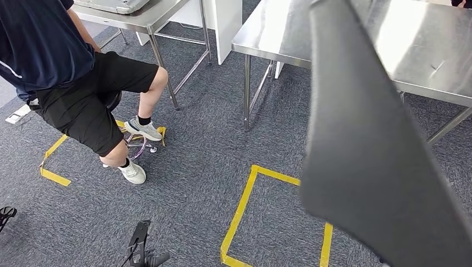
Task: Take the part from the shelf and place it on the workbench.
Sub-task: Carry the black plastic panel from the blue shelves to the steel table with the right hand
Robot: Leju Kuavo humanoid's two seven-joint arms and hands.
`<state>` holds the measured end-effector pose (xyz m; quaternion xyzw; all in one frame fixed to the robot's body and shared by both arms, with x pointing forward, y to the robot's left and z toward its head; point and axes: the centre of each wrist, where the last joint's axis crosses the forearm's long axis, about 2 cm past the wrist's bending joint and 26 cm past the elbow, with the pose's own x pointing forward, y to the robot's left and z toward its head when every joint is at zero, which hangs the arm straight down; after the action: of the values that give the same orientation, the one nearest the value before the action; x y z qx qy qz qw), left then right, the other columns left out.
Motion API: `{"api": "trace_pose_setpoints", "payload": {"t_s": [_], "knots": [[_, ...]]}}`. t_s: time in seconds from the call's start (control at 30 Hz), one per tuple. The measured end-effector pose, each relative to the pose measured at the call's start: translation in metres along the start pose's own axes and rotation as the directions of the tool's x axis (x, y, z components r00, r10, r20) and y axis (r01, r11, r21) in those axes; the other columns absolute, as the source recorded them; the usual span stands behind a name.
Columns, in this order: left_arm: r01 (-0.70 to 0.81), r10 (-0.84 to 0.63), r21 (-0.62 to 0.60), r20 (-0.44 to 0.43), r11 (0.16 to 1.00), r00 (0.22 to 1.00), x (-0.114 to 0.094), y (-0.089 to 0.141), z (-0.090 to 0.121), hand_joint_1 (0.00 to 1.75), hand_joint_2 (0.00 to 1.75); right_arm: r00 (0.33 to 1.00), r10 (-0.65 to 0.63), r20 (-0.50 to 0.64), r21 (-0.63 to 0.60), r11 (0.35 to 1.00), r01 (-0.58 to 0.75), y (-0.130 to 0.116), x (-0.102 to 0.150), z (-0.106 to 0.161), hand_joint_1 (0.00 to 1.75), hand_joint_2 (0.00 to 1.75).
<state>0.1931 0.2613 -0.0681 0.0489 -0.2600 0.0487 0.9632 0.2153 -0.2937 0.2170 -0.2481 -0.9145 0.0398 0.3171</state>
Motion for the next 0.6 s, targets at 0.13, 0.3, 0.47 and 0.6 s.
{"api": "trace_pose_setpoints", "payload": {"t_s": [0.13,0.3,0.47,0.6], "knots": [[-0.002,0.002,0.001,-0.001,1.0,1.0,0.0003,0.0006,-0.0001,0.0,1.75,1.0,0.0,0.0,0.0,1.0,0.0,-0.0001,0.0,0.0,1.75,1.75],[0.002,-0.002,0.002,-0.003,1.0,1.0,0.0004,0.0007,-0.0001,0.0,1.75,1.0,-0.009,-0.004,0.0,1.0,0.009,0.0001,-0.0001,0.0001,1.75,1.75],[0.007,-0.007,0.003,0.001,1.0,1.0,0.0023,0.0003,-0.0002,0.0,1.75,0.999,-0.033,-0.01,0.008,0.999,0.033,0.001,0.0,-0.0005,1.75,1.75],[0.006,-0.006,0.003,0.003,1.0,1.0,0.0028,-0.0003,-0.0001,0.0,1.75,0.999,-0.039,-0.006,0.008,0.999,0.039,0.0017,-0.0005,-0.0022,1.75,1.75]]}}
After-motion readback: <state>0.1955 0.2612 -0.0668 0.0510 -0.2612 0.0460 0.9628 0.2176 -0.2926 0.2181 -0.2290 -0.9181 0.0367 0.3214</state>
